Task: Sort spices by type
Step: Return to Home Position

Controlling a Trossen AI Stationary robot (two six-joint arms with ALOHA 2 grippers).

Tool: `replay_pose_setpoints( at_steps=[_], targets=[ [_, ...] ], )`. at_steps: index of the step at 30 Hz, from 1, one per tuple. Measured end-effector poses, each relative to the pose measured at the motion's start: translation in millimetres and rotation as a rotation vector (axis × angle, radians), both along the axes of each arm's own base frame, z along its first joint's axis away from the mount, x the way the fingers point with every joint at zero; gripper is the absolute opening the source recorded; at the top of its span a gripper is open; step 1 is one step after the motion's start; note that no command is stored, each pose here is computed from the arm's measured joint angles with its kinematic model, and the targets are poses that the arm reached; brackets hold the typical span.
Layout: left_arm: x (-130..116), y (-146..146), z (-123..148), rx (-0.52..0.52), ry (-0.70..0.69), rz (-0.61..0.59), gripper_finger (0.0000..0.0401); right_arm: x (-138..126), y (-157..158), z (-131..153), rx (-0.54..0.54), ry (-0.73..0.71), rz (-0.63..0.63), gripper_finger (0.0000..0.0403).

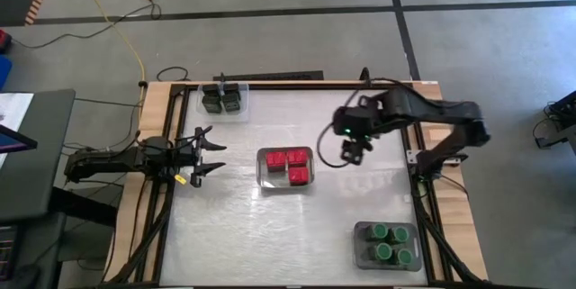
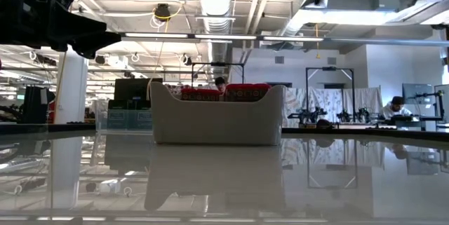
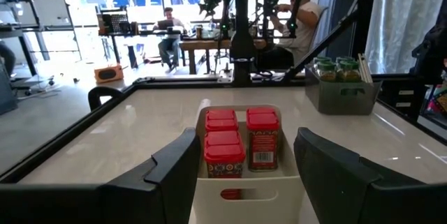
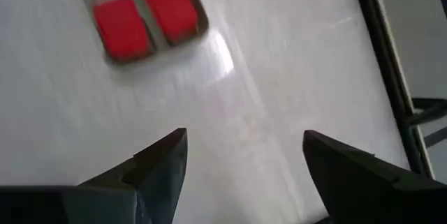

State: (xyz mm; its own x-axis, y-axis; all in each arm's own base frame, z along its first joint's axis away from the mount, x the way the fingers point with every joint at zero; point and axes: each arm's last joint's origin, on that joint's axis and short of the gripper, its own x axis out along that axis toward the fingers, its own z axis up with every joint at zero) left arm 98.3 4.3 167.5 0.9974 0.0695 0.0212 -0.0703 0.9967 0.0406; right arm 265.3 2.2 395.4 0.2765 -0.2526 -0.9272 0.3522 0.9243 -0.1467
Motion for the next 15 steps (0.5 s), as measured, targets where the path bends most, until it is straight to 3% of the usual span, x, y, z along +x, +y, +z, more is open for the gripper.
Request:
replay_pose_setpoints(
  at_steps=[4,15],
  targets=[
    [0.0,0.0,0.0,0.000,0.000,0.000,0.0222,-31.2,-1.5,-29.1,-0.025,-0.020,0.038,0.0312],
    [0.0,0.0,0.0,0.000,0.000,0.000,0.0222,-89.1,-6.1,-139.4,-0.052,-0.407,0.068,0.0312]
  ],
)
